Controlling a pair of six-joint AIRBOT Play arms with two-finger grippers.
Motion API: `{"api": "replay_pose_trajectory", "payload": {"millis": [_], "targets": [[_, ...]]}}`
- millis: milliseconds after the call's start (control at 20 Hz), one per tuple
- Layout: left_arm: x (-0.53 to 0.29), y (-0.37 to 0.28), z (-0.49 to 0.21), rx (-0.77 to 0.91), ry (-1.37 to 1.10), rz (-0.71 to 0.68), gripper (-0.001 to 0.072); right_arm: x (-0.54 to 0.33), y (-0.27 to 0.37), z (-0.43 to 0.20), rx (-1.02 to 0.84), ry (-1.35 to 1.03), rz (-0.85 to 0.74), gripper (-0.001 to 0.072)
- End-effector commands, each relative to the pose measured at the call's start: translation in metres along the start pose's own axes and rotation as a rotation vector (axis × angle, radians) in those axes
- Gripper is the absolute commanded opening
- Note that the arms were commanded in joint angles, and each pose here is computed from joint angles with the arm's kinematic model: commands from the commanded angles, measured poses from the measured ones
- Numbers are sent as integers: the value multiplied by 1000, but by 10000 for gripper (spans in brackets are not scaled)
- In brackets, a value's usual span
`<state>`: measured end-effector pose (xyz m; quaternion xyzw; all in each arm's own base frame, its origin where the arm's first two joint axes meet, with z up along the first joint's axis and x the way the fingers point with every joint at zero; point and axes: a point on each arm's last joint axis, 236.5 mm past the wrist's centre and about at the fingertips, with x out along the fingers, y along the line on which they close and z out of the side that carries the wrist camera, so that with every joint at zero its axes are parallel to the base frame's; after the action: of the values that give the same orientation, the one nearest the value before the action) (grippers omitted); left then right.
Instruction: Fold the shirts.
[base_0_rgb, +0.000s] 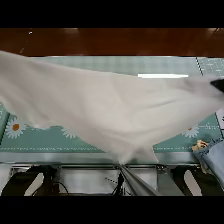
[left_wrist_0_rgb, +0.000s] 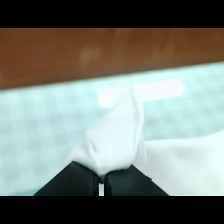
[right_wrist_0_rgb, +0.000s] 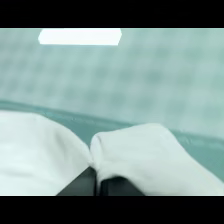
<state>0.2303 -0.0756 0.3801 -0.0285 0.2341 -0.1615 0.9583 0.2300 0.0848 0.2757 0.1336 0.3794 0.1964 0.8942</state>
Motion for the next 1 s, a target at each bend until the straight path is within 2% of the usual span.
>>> {"api": "replay_pose_trajectory", "payload": {"millis": [0,100,250,400,550,800,850,900,950], "targets": [[66,29,-55,-15,269,7,24,22,-33,-42,81,216,-62,30],[120,38,-72,-49,363,-42,24,57,-43,-50,104,268,-48,30],[197,57,-84,-77,420,-85,24,122,-78,-42,55,267,-129,30],[261,83,-95,-123,422,-61,25,181,-110,3,50,125,-180,30],[308,85,-118,-199,461,-103,25,232,-143,31,128,18,-209,30],[354,55,-195,-294,698,-209,28,296,-180,-25,218,215,-236,30],[353,51,-209,-299,757,-224,98,300,-183,-31,217,237,-237,31],[348,49,-219,-304,806,-235,304,301,-184,-33,208,245,-238,30],[338,55,-225,-311,849,-219,403,300,-185,-33,194,244,-238,30]]}}
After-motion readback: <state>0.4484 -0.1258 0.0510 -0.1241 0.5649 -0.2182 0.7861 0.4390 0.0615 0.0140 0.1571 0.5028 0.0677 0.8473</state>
